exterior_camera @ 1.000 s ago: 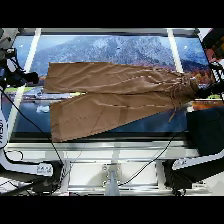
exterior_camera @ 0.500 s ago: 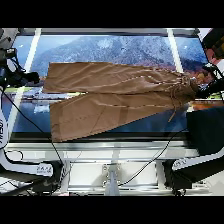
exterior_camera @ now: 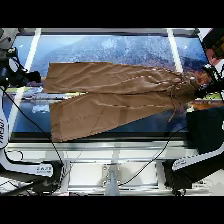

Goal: Fold the clothes and pants, and hang the long-sleeved shirts on hangers.

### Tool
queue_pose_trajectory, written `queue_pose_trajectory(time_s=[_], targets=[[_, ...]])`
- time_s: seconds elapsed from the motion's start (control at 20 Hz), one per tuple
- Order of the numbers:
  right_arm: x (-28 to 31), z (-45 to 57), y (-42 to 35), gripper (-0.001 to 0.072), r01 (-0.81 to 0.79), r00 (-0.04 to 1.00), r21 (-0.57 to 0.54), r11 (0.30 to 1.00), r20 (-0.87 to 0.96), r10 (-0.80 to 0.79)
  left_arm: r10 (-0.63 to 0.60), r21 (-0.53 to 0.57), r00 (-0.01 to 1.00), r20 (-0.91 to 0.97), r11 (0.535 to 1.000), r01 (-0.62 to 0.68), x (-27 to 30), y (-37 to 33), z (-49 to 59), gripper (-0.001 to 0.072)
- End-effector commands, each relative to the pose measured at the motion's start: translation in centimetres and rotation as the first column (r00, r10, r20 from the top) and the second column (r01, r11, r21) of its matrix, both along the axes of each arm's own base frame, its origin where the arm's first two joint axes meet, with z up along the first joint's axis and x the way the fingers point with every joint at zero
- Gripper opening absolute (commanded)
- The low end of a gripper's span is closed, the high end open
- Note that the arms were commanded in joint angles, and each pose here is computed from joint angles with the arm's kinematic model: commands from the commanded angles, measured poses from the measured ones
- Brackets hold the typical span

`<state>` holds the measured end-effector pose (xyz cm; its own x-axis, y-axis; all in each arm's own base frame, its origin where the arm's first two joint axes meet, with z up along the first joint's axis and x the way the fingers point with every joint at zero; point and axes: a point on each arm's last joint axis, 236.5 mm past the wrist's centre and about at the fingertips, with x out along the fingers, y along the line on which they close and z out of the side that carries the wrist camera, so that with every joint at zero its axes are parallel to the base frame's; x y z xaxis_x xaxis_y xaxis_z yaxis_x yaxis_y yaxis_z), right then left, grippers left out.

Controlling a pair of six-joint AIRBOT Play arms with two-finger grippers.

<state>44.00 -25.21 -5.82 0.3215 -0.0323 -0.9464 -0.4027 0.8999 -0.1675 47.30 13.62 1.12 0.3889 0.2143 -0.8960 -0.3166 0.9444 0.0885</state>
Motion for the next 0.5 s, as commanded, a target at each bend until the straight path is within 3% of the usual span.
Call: queue_pose_trajectory(time_s=[0.0, 0.05, 0.15, 0.2, 0.25, 0.3, 0.4, 0.45], targets=[[1.5, -0.6, -1.7, 0.0634, 0.128, 0.99, -0.013, 0.992, 0.061, -0.127, 0.0, -0.002, 1.0, -0.01, 1.0, 0.0, -0.2, -0.2, -0.2, 0.071], [1.4, -1.2, -1.7, 0.0632, 0.145, 0.988, -0.002, 0.989, 0.052, -0.145, 0.001, -0.003, 1.0, -0.012, 1.0, -0.001, -0.2, -0.2, -0.2, 0.071], [0.7, -2.6, -1.0, 0.0526, 0.175, 0.985, 0.037, 0.984, 0.002, -0.175, 0.001, -0.005, 1.0, -0.019, 1.0, -0.001, -0.4, -0.3, -0.3, 0.071], [0.2, -2.9, -0.7, 0.0441, 0.197, 0.98, 0.056, 0.979, -0.023, -0.196, -0.001, -0.006, 1.0, -0.026, 1.0, 0.001, -0.5, -0.4, -0.3, 0.071], [0.0, -3.0, -0.5, 0.0291, 0.208, 0.978, 0.065, 0.976, -0.035, -0.207, -0.001, -0.008, 1.0, -0.03, 1.0, 0.001, -0.5, -0.5, -0.4, 0.071], [0.2, -2.8, -0.6, 0.022, 0.213, 0.977, 0.063, 0.975, -0.025, -0.212, -0.004, -0.008, 0.999, -0.033, 1.0, 0.004, -0.6, -0.6, -0.4, 0.071], [0.7, -2.3, -1.0, 0.0207, 0.217, 0.976, 0.051, 0.975, 0.004, -0.218, -0.008, -0.011, 0.999, -0.043, 1.0, 0.008, -0.7, -1.0, -0.5, 0.071], [0.8, -1.9, -1.1, 0.0128, 0.25, 0.968, 0.06, 0.966, 0.012, -0.251, -0.01, -0.013, 0.998, -0.062, 1.0, 0.01, -1.1, -1.2, -0.7, 0.0709]])
